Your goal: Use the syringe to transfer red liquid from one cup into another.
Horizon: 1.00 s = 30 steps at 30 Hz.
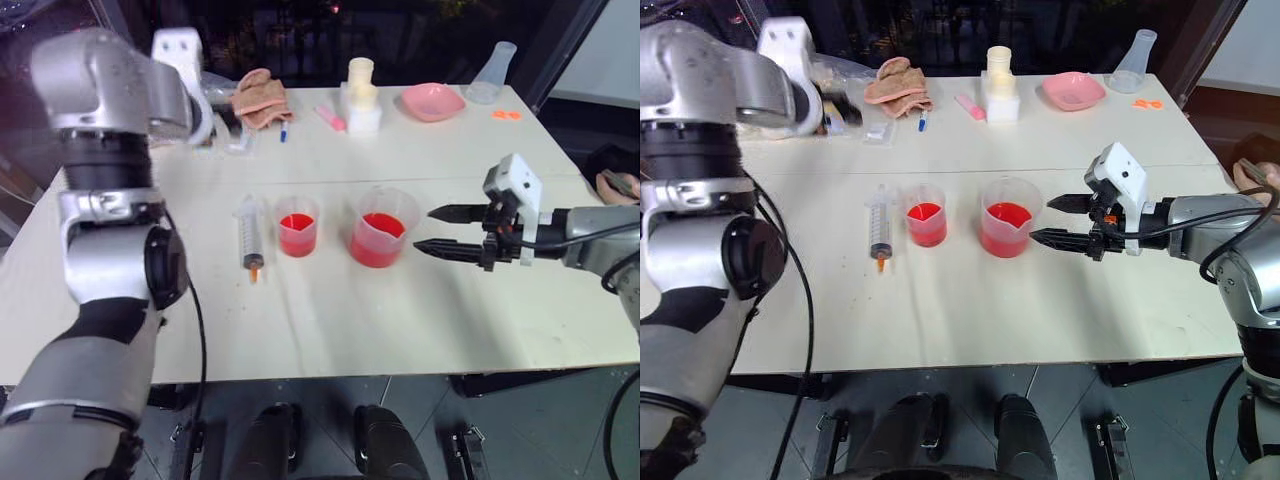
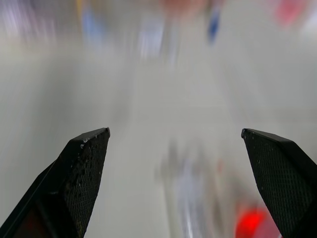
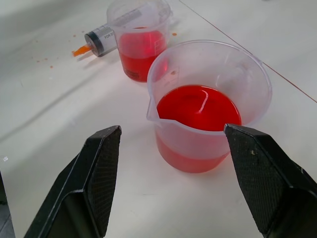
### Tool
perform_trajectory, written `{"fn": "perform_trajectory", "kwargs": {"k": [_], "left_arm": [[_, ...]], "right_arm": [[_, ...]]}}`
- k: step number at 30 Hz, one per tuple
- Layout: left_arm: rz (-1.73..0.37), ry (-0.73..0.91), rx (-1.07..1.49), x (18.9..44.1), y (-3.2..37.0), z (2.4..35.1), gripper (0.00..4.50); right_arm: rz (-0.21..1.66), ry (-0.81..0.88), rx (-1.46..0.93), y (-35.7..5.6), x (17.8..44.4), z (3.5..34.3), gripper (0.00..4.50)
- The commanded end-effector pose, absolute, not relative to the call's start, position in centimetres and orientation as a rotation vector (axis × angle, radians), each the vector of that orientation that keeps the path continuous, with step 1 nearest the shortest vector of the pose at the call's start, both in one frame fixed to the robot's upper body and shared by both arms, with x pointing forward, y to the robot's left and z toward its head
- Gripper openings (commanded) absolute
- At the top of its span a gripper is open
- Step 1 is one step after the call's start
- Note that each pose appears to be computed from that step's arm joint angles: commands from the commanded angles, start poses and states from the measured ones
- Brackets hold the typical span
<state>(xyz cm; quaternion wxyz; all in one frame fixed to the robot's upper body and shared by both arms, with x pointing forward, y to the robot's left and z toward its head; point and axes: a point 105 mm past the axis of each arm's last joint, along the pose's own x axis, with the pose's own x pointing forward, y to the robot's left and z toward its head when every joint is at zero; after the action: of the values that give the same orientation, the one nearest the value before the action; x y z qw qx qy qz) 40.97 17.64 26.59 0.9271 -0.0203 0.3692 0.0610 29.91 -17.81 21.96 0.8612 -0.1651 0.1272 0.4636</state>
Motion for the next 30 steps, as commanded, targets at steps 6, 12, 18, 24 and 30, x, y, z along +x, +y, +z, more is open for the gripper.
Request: {"fn": "perform_trajectory", "kwargs": {"k": [6, 12, 18, 24, 30], "left_arm": [[0.228, 0.909, -0.03, 40.0, 18.0, 26.4, 4.49], [0.188, 0.945, -0.04, 40.1, 16.7, 25.5, 4.49], [0.146, 1.022, -0.048, 40.4, 15.1, 21.8, 4.49], [0.166, 1.057, -0.059, 40.6, 14.9, 19.4, 4.49], [0.162, 1.047, -0.094, 41.2, 14.4, 17.8, 4.49]], "right_arm": [[0.979, 0.237, -0.371, -17.5, 29.3, 22.8, 3.45], [0.977, 0.238, -0.371, -17.5, 29.2, 22.7, 3.45], [0.963, 0.235, -0.366, -17.5, 29.1, 22.6, 3.45], [0.956, 0.233, -0.363, -17.5, 28.9, 22.7, 3.45], [0.943, 0.235, -0.356, -17.6, 28.6, 22.7, 3.45]]}}
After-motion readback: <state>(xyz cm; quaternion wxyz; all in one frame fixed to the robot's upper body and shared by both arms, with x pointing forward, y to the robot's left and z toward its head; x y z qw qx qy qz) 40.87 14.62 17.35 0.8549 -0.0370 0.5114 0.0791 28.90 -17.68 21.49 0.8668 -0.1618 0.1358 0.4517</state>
